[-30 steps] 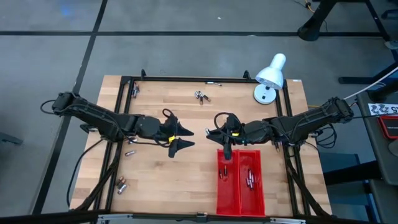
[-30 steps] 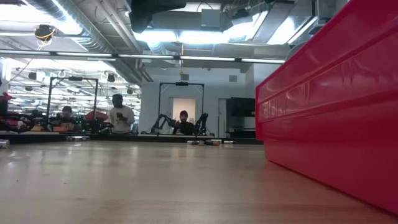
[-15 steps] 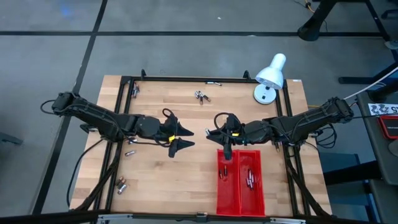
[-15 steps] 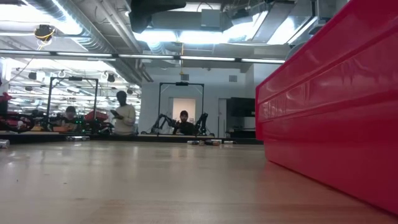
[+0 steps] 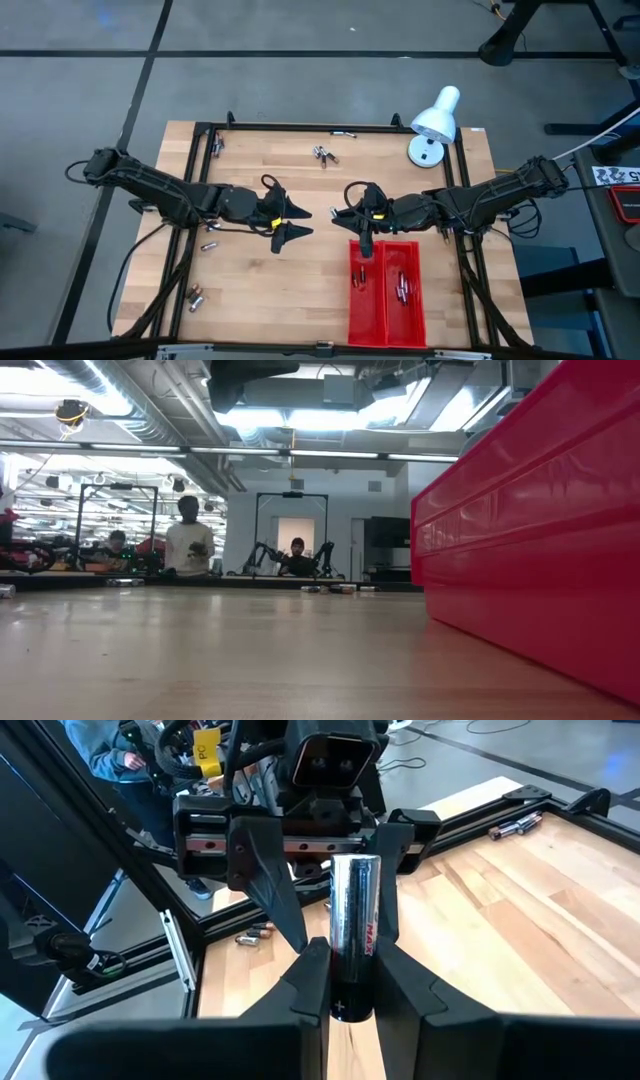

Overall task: Sort batteries
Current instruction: Put the silver battery into the right red bin

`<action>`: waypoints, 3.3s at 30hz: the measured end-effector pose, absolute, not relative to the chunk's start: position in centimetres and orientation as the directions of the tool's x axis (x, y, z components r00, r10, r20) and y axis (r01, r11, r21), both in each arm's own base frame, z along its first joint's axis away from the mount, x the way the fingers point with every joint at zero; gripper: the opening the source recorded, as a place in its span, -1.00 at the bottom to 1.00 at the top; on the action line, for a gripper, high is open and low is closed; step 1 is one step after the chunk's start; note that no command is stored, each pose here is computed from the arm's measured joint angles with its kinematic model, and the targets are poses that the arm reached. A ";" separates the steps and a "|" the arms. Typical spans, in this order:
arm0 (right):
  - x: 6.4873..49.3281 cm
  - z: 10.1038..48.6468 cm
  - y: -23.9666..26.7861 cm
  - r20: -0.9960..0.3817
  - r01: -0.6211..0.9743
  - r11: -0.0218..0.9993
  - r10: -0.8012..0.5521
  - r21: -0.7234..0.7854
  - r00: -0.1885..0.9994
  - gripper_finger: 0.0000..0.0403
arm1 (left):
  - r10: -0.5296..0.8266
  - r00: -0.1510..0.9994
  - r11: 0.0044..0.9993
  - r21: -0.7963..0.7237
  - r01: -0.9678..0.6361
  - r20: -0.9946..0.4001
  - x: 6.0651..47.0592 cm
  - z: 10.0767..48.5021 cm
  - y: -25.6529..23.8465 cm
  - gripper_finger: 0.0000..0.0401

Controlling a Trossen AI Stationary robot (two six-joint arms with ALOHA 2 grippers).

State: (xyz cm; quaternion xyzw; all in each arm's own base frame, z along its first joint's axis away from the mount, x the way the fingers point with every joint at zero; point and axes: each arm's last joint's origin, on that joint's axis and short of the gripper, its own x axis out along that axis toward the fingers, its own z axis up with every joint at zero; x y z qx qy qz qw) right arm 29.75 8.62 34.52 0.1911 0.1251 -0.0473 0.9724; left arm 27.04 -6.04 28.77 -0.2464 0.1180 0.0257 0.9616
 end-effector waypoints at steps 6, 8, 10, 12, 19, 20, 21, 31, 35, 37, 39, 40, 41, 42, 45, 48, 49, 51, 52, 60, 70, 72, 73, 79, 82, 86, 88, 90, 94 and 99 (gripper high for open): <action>29.7 34.5 8.6 -0.261 0.137 0.928 -0.044 0.347 0.964 -0.77 | 0.012 0.971 0.883 -0.453 -0.122 -0.239 27.1 28.8 -6.0 0.22; 29.7 34.5 8.6 -0.262 0.136 0.928 -0.044 0.346 0.964 -0.77 | 0.014 0.971 0.883 -0.453 -0.124 -0.239 27.1 28.8 -5.9 0.22; 29.7 34.5 8.6 -0.262 0.136 0.929 -0.044 0.344 0.964 -0.77 | 0.015 0.971 0.883 -0.452 -0.125 -0.239 27.1 28.8 -5.9 0.22; 29.7 34.5 8.6 -0.265 0.137 0.929 -0.045 0.343 0.963 -0.77 | 0.016 0.971 0.884 -0.451 -0.125 -0.239 27.1 28.8 -5.9 0.22; 29.7 34.3 8.6 -0.280 0.143 0.931 -0.046 0.335 0.959 -0.77 | 0.024 0.971 0.886 -0.445 -0.131 -0.239 27.1 28.8 -5.9 0.22; 29.7 34.3 8.6 -0.283 0.144 0.931 -0.046 0.334 0.958 -0.77 | 0.025 0.971 0.886 -0.444 -0.132 -0.238 27.1 28.8 -5.9 0.22; 29.7 34.3 8.6 -0.284 0.144 0.932 -0.047 0.333 0.958 -0.77 | 0.027 0.971 0.887 -0.442 -0.133 -0.238 27.1 28.8 -5.9 0.22; 29.7 34.2 8.6 -0.287 0.146 0.932 -0.047 0.332 0.957 -0.77 | 0.040 0.971 0.896 -0.422 -0.140 -0.238 27.1 28.8 -5.9 0.22; 29.5 33.8 8.7 -0.337 0.106 0.937 0.014 0.334 0.941 -0.77 | 0.040 0.971 0.895 -0.423 -0.140 -0.238 27.1 28.8 -5.9 0.22; 29.3 33.3 9.0 -0.387 0.059 0.931 0.092 0.360 0.917 -0.77 | 0.040 0.970 0.895 -0.424 -0.140 -0.238 27.1 28.8 -5.9 0.22; 28.8 32.7 9.6 -0.461 0.033 0.913 0.174 0.407 0.870 -0.77 | 0.039 0.970 0.895 -0.423 -0.141 -0.241 27.0 28.7 -5.9 0.22; 28.5 32.2 9.9 -0.508 0.037 0.903 0.206 0.428 0.836 -0.77 | 0.040 0.969 0.895 -0.422 -0.143 -0.244 27.0 28.7 -5.9 0.22; 28.0 31.8 10.3 -0.555 0.050 0.894 0.231 0.445 0.799 -0.77 | 0.040 0.968 0.896 -0.420 -0.145 -0.249 27.0 28.6 -5.9 0.22; 27.5 31.4 10.9 -0.596 0.066 0.886 0.253 0.460 0.762 -0.77 | 0.040 0.966 0.896 -0.418 -0.148 -0.256 27.0 28.6 -5.9 0.22; 25.8 30.4 12.8 -0.696 0.108 0.865 0.314 0.491 0.645 -0.77 | 0.040 0.964 0.896 -0.417 -0.151 -0.263 27.0 28.3 -5.9 0.22; 23.8 29.8 14.9 -0.761 0.134 0.855 0.361 0.501 0.539 -0.77 | 0.040 0.962 0.896 -0.416 -0.154 -0.269 26.8 27.7 -5.8 0.22; 23.2 29.6 15.5 -0.776 0.147 0.853 0.367 0.500 0.514 -0.77 | 0.041 0.961 0.896 -0.416 -0.157 -0.275 26.8 27.4 -5.8 0.22; 22.1 29.4 16.7 -0.795 0.161 0.850 0.378 0.501 0.474 -0.77 | 0.044 0.960 0.890 -0.426 -0.164 -0.277 26.7 27.1 -5.7 0.22; 21.6 29.4 17.2 -0.805 0.170 0.851 0.378 0.496 0.457 -0.77 | 0.047 0.960 0.886 -0.432 -0.167 -0.276 26.7 27.0 -5.6 0.22; 19.0 26.9 18.4 -0.888 0.269 0.890 0.253 0.369 0.384 -0.77 | 0.079 0.956 0.885 -0.422 -0.198 -0.282 26.9 26.8 -4.7 0.22; 19.1 23.3 16.7 -0.923 0.389 0.866 0.184 0.315 0.337 -0.49 | 0.060 0.957 0.877 -0.443 -0.186 -0.283 26.9 26.8 -4.3 0.22; 19.0 23.2 16.6 -0.926 0.383 0.873 0.173 0.302 0.336 -0.43 | 0.055 0.957 0.872 -0.454 -0.184 -0.283 26.9 26.8 -4.5 0.22; 19.0 23.2 16.6 -0.925 0.371 0.880 0.169 0.297 0.340 -0.40 | 0.053 0.958 0.870 -0.457 -0.183 -0.283 26.9 26.8 -4.5 0.22; 19.3 23.1 16.1 -0.930 0.343 0.896 0.166 0.281 0.328 -0.30 | 0.025 0.950 0.878 -0.448 -0.170 -0.310 26.7 26.5 -5.3 0.22; 19.6 23.7 15.5 -0.936 0.331 0.902 0.175 0.277 0.305 -0.30 | 0.005 0.931 0.881 -0.439 -0.177 -0.365 26.3 26.0 -5.9 0.22; 19.8 25.8 14.8 -0.913 0.300 0.912 0.156 0.280 0.377 -0.32 | -0.065 0.876 0.876 -0.447 -0.178 -0.477 25.7 24.9 -6.7 0.22; 19.8 27.2 14.5 -0.880 0.279 0.920 0.124 0.276 0.459 -0.34 | -0.093 0.811 0.871 -0.442 -0.215 -0.578 25.0 24.2 -7.0 0.22; 19.8 28.5 14.1 -0.839 0.276 0.927 0.071 0.255 0.540 -0.34 | -0.098 0.715 0.872 -0.407 -0.274 -0.693 24.1 23.6 -7.2 0.21; 19.5 30.3 13.4 -0.762 0.278 0.937 -0.020 0.212 0.647 -0.35 | -0.022 0.412 0.852 -0.233 -0.470 -0.911 21.2 22.2 -6.6 0.15; 19.4 31.0 12.6 -0.725 0.280 0.945 -0.075 0.167 0.685 -0.35 | -0.039 0.105 0.802 -0.093 -0.590 -0.994 18.4 21.2 -6.3 0.06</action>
